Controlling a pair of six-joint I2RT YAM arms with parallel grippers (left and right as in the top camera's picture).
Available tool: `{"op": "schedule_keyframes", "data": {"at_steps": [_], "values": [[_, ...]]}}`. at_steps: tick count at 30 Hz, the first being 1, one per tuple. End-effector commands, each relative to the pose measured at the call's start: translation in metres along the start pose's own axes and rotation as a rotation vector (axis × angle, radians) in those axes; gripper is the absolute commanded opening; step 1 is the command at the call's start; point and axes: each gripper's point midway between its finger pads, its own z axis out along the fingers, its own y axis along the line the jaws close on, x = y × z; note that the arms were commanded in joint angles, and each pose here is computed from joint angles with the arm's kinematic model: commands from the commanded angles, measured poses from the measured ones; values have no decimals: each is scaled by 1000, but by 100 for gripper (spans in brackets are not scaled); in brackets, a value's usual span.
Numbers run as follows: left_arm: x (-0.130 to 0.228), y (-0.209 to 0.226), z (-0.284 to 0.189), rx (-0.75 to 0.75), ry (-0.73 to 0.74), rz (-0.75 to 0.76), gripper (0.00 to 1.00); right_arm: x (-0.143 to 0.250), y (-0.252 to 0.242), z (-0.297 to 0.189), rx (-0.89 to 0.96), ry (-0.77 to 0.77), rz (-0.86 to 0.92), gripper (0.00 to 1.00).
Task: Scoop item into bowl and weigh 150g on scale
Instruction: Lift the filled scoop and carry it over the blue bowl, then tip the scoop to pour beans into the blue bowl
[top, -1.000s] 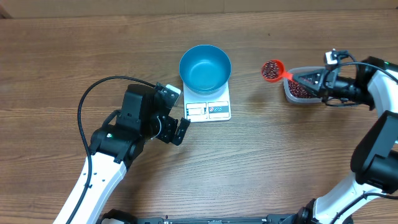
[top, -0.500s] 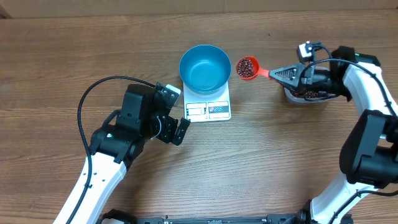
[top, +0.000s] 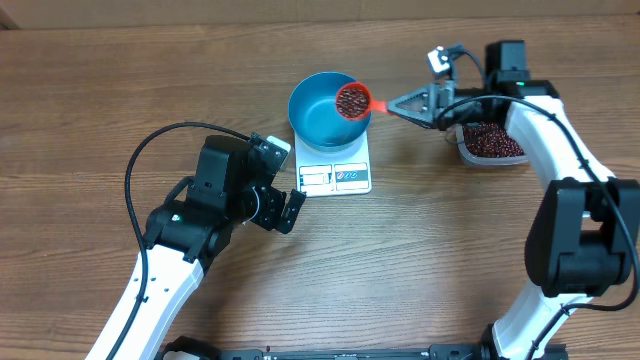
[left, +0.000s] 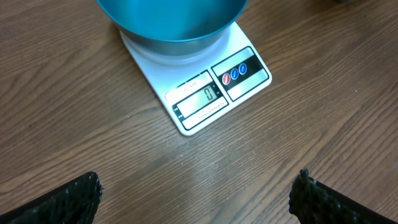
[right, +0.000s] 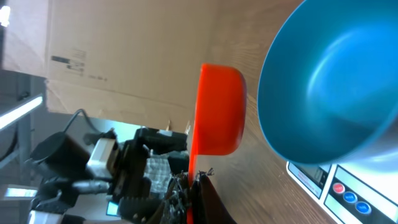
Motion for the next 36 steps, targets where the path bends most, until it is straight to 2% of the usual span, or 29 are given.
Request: {"op": "schedule_keyframes", "data": {"at_steps": [1, 14, 24, 36], "values": [[2, 2, 1, -6, 2, 19, 100, -11, -1, 15, 60, -12, 107, 4], [2, 2, 1, -6, 2, 19, 100, -44, -4, 37, 317, -95, -20, 4], [2, 2, 1, -6, 2, 19, 99, -35, -21, 39, 646, -54, -101, 4], [2, 2, 1, -6, 2, 19, 100, -23, -38, 52, 900, -24, -207, 4]]}}
